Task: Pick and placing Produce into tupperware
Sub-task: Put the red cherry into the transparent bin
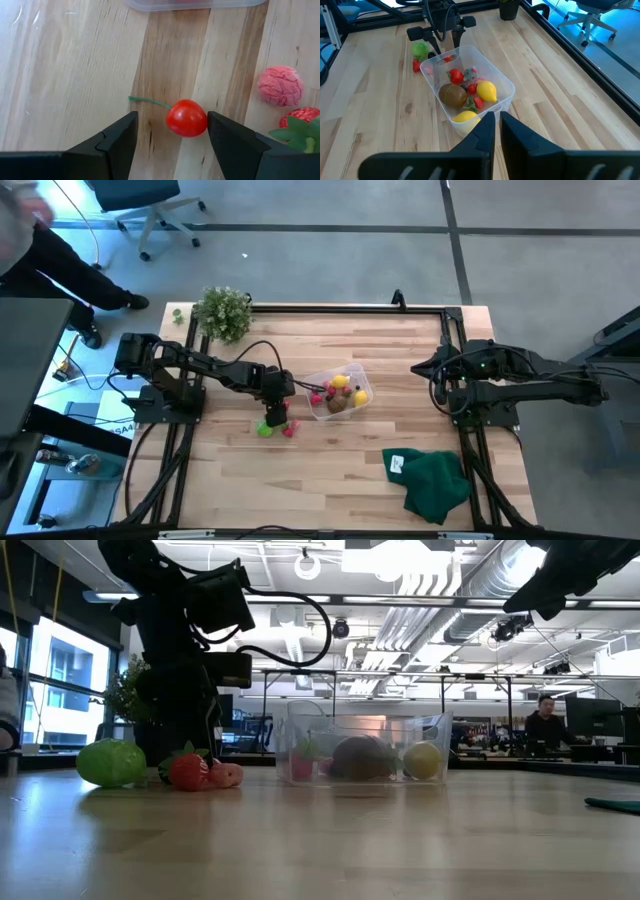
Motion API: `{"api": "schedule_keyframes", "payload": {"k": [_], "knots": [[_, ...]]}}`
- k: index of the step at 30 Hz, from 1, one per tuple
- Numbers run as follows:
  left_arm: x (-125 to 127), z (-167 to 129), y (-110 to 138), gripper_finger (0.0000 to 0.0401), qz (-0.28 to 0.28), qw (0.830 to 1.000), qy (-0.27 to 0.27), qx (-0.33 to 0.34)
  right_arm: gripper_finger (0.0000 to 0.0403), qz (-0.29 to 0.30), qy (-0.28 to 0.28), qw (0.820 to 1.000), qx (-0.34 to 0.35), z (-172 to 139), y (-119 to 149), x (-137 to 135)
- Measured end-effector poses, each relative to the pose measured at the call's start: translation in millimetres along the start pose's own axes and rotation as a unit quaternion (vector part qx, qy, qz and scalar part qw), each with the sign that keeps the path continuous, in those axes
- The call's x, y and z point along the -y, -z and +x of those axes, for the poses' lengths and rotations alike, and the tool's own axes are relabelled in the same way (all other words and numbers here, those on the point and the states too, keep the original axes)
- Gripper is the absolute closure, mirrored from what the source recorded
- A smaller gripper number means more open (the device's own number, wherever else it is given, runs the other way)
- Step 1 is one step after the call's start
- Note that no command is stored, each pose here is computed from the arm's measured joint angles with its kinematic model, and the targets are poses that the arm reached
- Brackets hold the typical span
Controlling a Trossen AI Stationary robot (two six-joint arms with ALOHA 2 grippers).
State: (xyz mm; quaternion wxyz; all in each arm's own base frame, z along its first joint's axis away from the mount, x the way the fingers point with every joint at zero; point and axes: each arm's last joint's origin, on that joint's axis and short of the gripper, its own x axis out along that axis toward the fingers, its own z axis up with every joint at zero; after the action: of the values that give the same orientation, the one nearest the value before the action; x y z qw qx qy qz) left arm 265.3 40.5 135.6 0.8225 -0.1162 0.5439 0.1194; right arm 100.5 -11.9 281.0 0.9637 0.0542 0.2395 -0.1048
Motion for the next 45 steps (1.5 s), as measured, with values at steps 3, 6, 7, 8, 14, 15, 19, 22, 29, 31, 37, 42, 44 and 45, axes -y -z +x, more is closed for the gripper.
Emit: {"api": "schedule_keyframes", "payload": {"k": [3,6,7,8,14,15,19,22,29,31,37,42,44,45], "knots": [[-0.2,-0.1,-0.2,0.0176,0.000,1.000,-0.004,0.001,0.0384,0.000,0.000,1.000,0.000,0.0,0.0,0.0],[-0.6,0.0,-0.2,0.0176,0.000,1.000,-0.010,0.002,0.0384,0.000,0.000,1.000,0.000,0.0,0.0,0.0],[-0.8,0.0,-0.2,0.0176,0.000,1.000,-0.014,0.003,0.0384,0.000,0.000,1.000,0.000,0.0,0.0,0.0],[-1.0,-0.1,-0.3,0.0176,0.000,1.000,-0.017,0.003,0.0384,0.000,0.000,1.000,0.000,0.0,0.0,0.0],[-1.4,0.0,-0.3,0.0176,0.000,1.000,-0.025,0.005,0.0384,0.000,0.000,1.000,0.000,0.0,0.0,0.0],[-1.6,-0.1,-0.5,0.0176,0.000,1.000,-0.029,0.006,0.0384,0.000,0.000,1.000,0.000,0.0,0.0,0.0],[-2.6,-0.1,-0.6,0.0176,0.007,0.999,-0.045,0.009,0.0384,0.000,0.000,1.000,0.000,0.0,0.0,0.0],[-2.9,-0.2,-0.6,0.0176,0.012,0.999,-0.050,0.009,0.0384,0.000,0.000,1.000,0.000,0.0,0.0,0.0],[-3.6,-0.2,-0.7,0.0176,0.019,0.998,-0.061,0.010,0.0384,0.000,0.000,1.000,0.000,0.0,0.0,0.0],[-3.7,-0.2,-0.7,0.0176,0.025,0.998,-0.061,0.010,0.0384,0.000,0.000,1.000,0.000,0.0,0.0,0.0],[-3.4,-0.2,-0.7,0.0176,0.032,0.998,-0.056,0.009,0.0384,0.000,0.000,1.000,0.000,-0.1,0.0,0.0],[-3.5,1.8,0.2,0.0176,0.036,0.998,-0.055,0.003,0.0384,0.000,0.000,1.000,0.000,0.0,0.0,0.0],[-3.1,3.8,-1.1,0.0176,0.036,0.998,-0.053,0.008,0.0384,0.000,0.000,1.000,0.000,0.0,0.0,0.0],[-2.7,5.3,-1.2,0.0176,0.036,0.998,-0.047,0.007,0.0384,0.000,0.000,1.000,0.000,-0.1,0.0,0.0]]}}
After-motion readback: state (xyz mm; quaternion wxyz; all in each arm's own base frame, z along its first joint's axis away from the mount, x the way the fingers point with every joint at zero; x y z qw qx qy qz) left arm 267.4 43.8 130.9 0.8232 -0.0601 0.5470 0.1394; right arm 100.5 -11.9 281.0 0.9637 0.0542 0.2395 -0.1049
